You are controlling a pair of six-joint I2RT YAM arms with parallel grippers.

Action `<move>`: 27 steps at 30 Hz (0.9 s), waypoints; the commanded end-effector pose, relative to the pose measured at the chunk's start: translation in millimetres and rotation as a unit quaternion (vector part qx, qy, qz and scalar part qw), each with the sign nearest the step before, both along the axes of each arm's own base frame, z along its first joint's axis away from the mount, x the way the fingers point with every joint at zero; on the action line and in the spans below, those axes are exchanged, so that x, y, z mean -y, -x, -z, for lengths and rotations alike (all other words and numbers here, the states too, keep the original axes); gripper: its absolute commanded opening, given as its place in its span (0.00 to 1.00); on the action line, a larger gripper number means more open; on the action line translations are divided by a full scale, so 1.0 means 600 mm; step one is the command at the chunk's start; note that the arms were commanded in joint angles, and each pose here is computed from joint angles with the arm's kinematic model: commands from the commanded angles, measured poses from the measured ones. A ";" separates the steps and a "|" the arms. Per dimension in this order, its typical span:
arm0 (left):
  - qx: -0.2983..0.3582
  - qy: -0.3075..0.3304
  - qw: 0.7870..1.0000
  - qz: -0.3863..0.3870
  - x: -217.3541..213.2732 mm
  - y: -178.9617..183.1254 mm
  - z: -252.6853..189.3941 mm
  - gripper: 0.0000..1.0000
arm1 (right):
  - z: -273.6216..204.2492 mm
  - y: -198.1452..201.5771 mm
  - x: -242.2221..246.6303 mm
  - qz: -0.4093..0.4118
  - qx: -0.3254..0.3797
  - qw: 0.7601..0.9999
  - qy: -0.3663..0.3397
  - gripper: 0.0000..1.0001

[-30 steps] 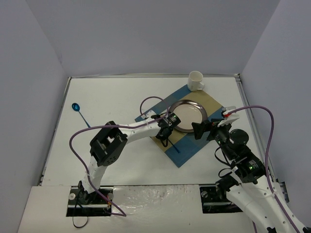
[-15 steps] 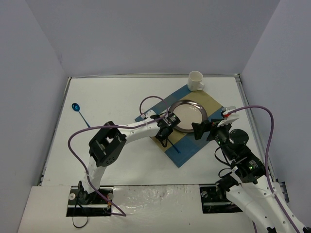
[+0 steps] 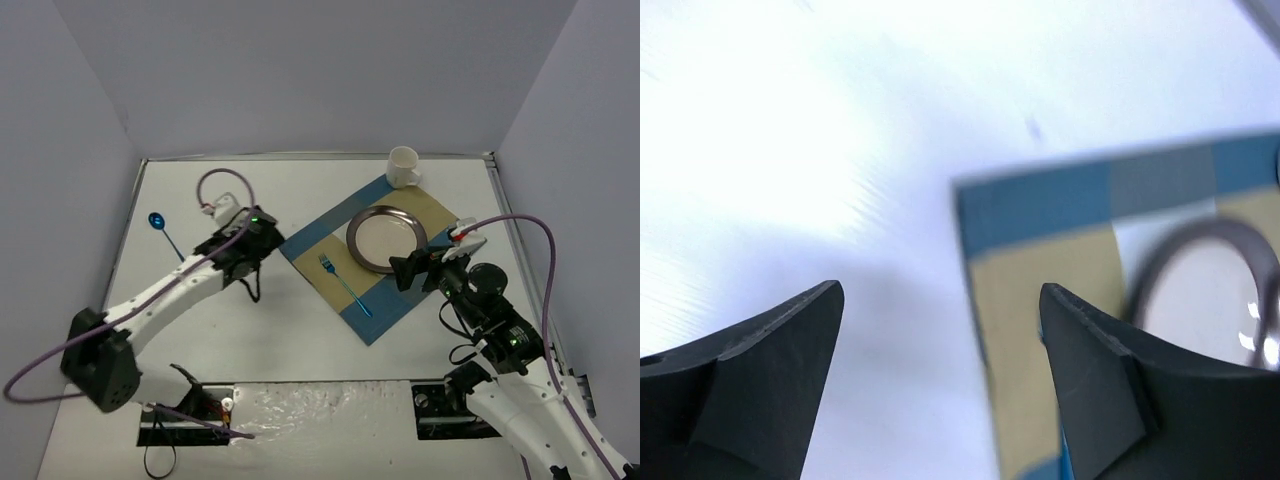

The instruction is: Set the dinner table for one person

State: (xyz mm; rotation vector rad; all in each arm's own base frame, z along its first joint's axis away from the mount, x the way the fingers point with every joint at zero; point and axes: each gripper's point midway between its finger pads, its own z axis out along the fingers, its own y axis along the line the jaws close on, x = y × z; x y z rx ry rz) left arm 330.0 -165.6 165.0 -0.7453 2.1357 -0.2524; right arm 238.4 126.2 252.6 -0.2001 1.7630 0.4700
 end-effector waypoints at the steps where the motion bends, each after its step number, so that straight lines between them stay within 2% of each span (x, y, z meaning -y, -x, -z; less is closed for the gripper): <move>1: 0.101 -0.083 0.991 0.021 -0.162 -0.025 -0.087 0.80 | -0.047 -0.002 -0.035 -0.053 0.040 0.998 -0.018 1.00; 4: 0.126 -0.118 0.985 -0.003 -0.261 -0.032 -0.109 0.87 | -0.047 -0.001 -0.051 -0.078 0.041 0.996 -0.023 1.00; 7: 0.144 -0.119 0.982 -0.016 -0.346 -0.052 -0.122 0.87 | -0.045 -0.002 -0.066 -0.100 0.041 0.994 -0.025 1.00; 11: 0.136 -0.072 0.988 0.002 -0.409 -0.103 -0.094 0.87 | -0.041 -0.006 -0.079 -0.117 0.042 0.992 -0.025 1.00; 15: 0.161 -0.035 0.986 0.026 -0.460 -0.158 -0.070 0.87 | -0.031 -0.009 -0.088 -0.129 0.038 0.991 -0.021 1.00; 20: 0.193 -0.024 0.980 0.028 -0.516 -0.203 -0.054 0.83 | -0.019 -0.009 -0.103 -0.154 0.034 0.987 -0.021 1.00; 23: 0.180 -0.042 0.982 0.034 -0.545 -0.226 -0.031 0.80 | -0.010 -0.005 -0.113 -0.172 0.029 0.984 -0.024 1.00; 25: 0.169 -0.032 0.984 0.037 -0.563 -0.234 -0.001 0.78 | -0.005 -0.001 -0.117 -0.182 0.026 0.983 -0.023 1.00; 27: 0.169 -0.017 0.984 0.047 -0.578 -0.249 0.019 0.69 | -0.001 0.003 -0.119 -0.188 0.027 0.981 -0.021 1.00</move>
